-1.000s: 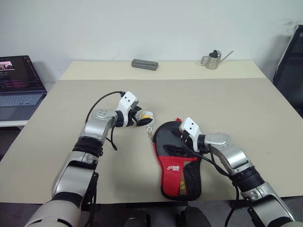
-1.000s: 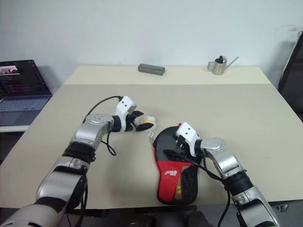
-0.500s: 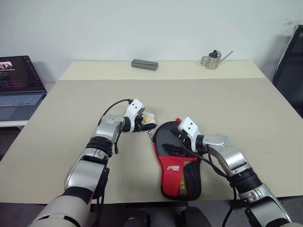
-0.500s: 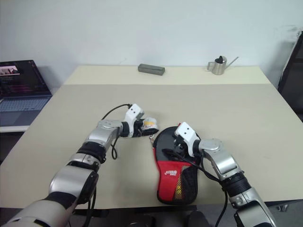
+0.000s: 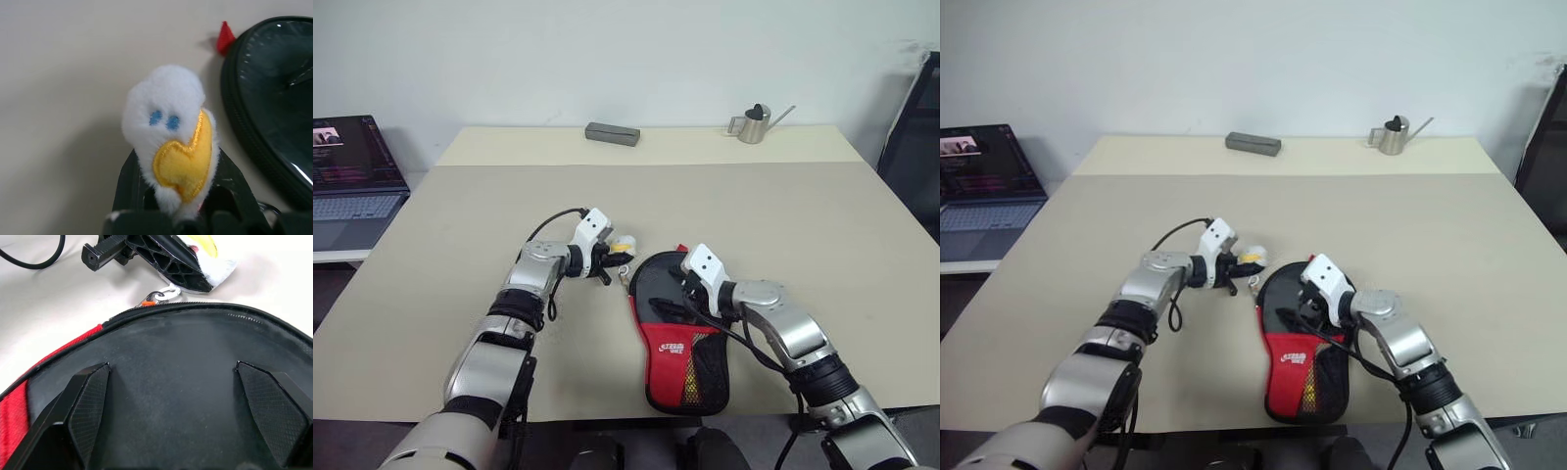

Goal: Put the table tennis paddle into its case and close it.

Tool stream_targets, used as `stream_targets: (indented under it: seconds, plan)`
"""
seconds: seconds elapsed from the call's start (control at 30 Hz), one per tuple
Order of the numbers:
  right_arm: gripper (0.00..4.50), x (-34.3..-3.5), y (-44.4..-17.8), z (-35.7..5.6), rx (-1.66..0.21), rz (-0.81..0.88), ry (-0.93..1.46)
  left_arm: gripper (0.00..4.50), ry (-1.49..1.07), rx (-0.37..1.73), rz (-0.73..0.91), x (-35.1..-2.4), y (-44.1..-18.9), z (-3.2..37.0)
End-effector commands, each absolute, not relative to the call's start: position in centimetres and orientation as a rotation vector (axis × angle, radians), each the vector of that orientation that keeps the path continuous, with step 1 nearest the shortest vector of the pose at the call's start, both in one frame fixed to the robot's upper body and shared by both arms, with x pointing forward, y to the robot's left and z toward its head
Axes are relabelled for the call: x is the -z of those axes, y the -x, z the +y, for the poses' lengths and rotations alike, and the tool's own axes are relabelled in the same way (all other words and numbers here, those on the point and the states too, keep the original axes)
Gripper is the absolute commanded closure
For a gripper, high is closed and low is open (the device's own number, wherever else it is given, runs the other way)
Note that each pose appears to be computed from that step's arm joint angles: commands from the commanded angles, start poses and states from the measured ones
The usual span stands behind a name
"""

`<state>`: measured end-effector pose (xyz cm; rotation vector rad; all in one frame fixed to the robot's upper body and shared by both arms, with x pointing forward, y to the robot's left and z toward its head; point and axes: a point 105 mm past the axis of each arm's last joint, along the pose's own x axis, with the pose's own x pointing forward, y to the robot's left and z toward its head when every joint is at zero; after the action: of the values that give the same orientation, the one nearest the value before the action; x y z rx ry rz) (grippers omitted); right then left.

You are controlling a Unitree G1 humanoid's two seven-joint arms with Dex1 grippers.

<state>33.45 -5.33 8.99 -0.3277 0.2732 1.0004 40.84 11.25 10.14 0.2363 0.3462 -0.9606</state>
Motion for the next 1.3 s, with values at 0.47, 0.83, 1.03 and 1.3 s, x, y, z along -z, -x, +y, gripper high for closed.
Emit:
stream_targets:
  seconds: [0.47, 0.83, 1.03, 1.3]
  plan:
    - [0.0, -4.1, -32.3, -5.0, -0.972, 0.464, 0.343, 4.01, -0.323, 1.027, 0.199, -16.2, -42.0, 8.8]
    - [0.0, -2.4, -31.8, -4.1, -0.956, 0.523, 0.292, 4.02, -0.439, 0.955, 0.274, -13.7, -43.5, 8.6]
    - [0.0, -1.1, -31.3, -5.2, -0.928, 0.572, 0.275, 4.02, -0.429, 0.917, 0.276, -14.1, -44.2, 8.9]
    - [0.0, 1.2, -30.8, -7.6, -0.883, 0.635, 0.281, 4.02, -0.396, 0.917, 0.242, -15.8, -44.5, 8.8]
